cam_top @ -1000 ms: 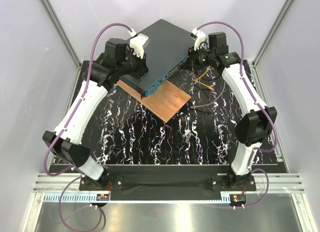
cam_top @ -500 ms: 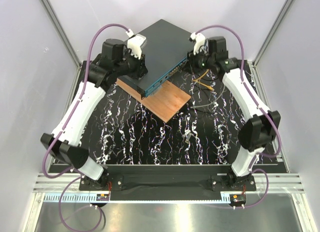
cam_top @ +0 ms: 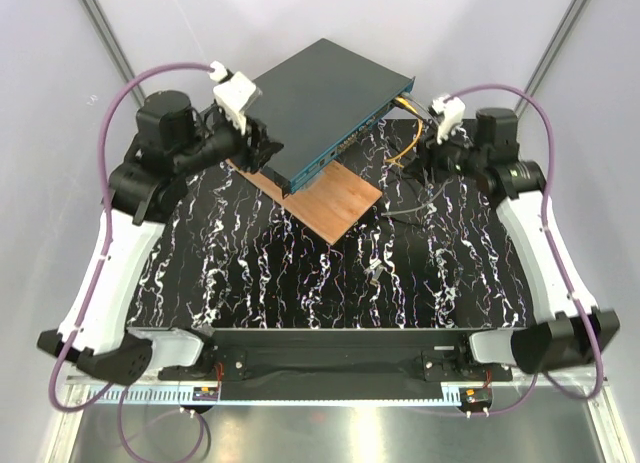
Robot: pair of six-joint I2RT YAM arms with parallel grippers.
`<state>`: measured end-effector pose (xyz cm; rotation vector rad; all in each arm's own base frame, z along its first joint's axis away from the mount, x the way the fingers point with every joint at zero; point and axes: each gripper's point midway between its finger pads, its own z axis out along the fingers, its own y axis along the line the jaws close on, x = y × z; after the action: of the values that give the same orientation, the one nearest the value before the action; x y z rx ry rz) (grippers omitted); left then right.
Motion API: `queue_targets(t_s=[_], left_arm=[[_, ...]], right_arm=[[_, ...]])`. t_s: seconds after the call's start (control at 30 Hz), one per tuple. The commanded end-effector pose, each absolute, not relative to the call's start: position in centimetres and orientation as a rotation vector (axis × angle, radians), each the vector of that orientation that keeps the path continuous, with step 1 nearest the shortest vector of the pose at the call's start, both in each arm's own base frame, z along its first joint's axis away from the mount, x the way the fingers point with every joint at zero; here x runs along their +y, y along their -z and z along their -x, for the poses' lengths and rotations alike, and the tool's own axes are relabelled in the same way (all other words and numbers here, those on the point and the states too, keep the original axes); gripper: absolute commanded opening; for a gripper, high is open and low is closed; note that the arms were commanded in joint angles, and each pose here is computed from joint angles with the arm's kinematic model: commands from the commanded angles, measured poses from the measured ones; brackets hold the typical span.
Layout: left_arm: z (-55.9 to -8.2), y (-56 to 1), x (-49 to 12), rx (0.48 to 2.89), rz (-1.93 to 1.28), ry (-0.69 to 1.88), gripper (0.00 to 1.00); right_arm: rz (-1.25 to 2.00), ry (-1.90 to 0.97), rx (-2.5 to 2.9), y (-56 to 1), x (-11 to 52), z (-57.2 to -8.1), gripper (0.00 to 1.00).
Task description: Insert the plug into the switch port
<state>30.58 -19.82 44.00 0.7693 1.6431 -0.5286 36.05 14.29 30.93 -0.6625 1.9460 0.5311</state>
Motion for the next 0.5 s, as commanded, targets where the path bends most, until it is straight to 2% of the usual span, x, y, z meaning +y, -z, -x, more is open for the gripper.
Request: queue_targets(t_s=[0.0,0.03,0.17,0.27,0.47], left_arm=[[-28.2,-43.1,-20.6,1.564,-0.952,0.521,0.55],[-27.6,-42.6,-21.1,1.559,-0.987,0.528,0.55],[-26.3,-40.4,-22.8,1.495,-1.138,0.45,0.55],[-26.3,-40.0,-24.2,1.466,-1.139,0.409,0.5],[-27.4,-39.0,-27.9,1.427,-1.179,0.477,0.47]], right_arm=[[0.708,-0.55,1.933,-31.4,13.8,-32.6,0.58],[0.707,-0.551,1.954,-31.1,13.5,-31.9,0.63],[0.712,-0.526,1.967,-31.0,12.5,-30.3,0.64],[0.694,-0.485,1.95,-31.4,11.7,-30.3,0.57],[0.709,-0.571,2.022,-29.8,11.9,-30.8,0.55]])
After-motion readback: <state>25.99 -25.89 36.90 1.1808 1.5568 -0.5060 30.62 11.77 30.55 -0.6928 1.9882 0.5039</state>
